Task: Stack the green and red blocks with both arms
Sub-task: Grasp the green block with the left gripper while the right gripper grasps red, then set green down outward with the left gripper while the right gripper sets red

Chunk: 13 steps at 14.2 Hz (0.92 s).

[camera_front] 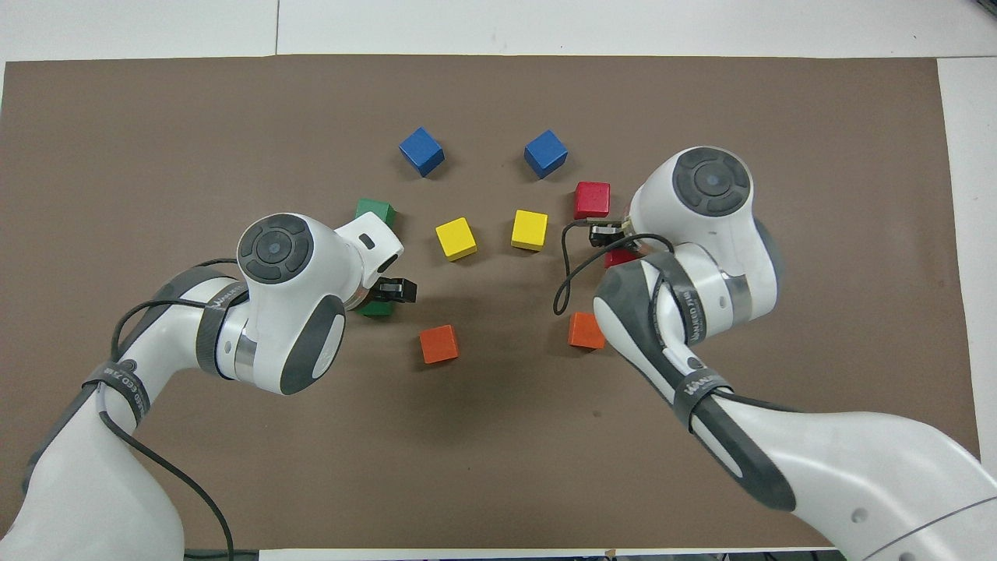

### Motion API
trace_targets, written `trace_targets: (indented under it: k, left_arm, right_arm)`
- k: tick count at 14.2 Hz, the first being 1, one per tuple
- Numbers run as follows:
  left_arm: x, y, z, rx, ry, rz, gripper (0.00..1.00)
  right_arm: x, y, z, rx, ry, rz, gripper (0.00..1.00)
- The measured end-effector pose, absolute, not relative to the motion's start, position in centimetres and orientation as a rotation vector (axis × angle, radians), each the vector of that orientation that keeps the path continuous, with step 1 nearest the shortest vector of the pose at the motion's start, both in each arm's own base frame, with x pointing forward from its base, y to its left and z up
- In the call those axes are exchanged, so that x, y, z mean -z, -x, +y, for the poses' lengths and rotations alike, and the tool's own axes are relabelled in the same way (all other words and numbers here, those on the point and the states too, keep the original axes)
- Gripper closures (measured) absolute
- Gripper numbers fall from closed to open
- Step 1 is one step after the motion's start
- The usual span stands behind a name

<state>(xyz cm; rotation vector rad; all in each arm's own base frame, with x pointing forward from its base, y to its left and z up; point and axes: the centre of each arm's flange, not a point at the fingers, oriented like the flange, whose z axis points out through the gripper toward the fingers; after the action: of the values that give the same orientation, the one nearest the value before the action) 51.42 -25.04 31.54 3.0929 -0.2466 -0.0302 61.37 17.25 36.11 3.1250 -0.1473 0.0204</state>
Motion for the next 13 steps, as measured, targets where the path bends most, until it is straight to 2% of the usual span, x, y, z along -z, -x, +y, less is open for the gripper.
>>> trace_targets:
  k: [2, 5, 6, 9, 13]
  left_arm:
    - [-31.0, -51.1, -25.2, 0.035, -3.095, -0.247, 0.0]
    - [-30.3, -50.8, -25.2, 0.041, -3.097, -0.246, 0.0]
    - [-30.2, -50.7, -25.2, 0.042, -3.098, -0.245, 0.07]
    - [-30.2, -50.7, -25.1, 0.042, -3.098, -0.243, 0.43]
    - [-30.4, -50.9, -24.9, 0.038, -3.098, -0.238, 0.45]
  right_arm:
    - [-39.4, -63.6, 10.6, -0.052, -3.13, -0.02, 0.45]
    - [-39.3, -64.5, 1.8, -0.061, -3.122, 0.102, 0.45]
    - [-38.7, -64.4, 0.5, -0.053, -3.121, 0.109, 0.45]
    - [-36.7, -64.1, -0.1, -0.04, -3.121, 0.122, 0.45]
    - [-34.5, -63.5, -0.1, -0.076, -3.114, 0.213, 0.45]
